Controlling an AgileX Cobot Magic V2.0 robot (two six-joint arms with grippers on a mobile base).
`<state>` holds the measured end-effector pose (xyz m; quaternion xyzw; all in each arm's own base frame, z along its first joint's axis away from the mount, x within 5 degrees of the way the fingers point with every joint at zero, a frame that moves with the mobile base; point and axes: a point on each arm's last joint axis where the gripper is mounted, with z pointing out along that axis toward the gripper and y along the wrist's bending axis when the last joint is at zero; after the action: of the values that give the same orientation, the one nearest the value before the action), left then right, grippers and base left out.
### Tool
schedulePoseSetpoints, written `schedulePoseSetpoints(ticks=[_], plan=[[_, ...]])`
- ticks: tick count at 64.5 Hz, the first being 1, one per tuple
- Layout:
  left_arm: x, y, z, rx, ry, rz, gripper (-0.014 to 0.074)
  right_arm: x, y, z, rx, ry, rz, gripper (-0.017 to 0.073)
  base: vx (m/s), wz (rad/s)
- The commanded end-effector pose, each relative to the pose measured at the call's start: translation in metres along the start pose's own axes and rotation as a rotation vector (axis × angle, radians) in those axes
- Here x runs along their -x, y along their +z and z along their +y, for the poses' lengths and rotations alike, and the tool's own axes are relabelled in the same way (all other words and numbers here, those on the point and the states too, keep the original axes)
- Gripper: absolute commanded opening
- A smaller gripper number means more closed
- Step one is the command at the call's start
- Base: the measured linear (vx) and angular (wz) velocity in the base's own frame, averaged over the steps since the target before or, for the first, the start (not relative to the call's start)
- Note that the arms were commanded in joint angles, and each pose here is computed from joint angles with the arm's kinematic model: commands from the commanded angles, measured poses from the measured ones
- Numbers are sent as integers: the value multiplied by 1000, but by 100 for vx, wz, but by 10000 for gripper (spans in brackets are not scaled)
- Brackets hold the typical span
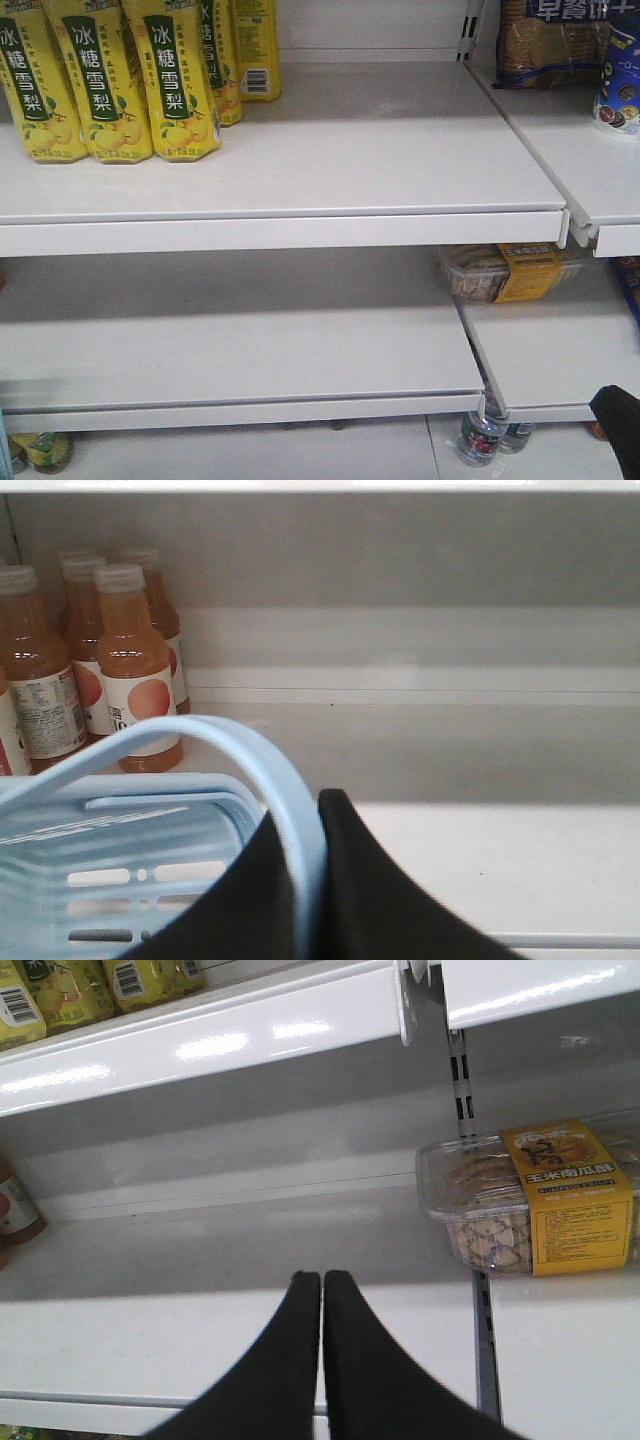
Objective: Place coke in basket with both arms
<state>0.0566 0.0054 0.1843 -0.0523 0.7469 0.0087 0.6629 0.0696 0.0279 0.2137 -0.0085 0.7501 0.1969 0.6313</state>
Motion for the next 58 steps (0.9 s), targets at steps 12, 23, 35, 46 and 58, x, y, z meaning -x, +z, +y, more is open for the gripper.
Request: schedulePoseSetpoints(ticks=[12, 23, 35, 46, 58], plan=[[15, -3, -2, -21, 78, -182, -6, 9, 0, 0, -18, -23, -21, -4, 0, 0], [15, -3, -2, -21, 78, -182, -6, 9, 0, 1, -14, 5, -29, -4, 0, 0], [15, -3, -2, -21, 78, -182, -6, 17, -1, 3, 29, 297, -116, -4, 0, 0], [15, -3, -2, -21, 78, -182, -6, 28, -3, -6, -10, 610, -255, -4, 0, 0], [15, -3, -2, -21, 78, -182, -6, 28, -4, -15, -82, 763, -296, -4, 0, 0]])
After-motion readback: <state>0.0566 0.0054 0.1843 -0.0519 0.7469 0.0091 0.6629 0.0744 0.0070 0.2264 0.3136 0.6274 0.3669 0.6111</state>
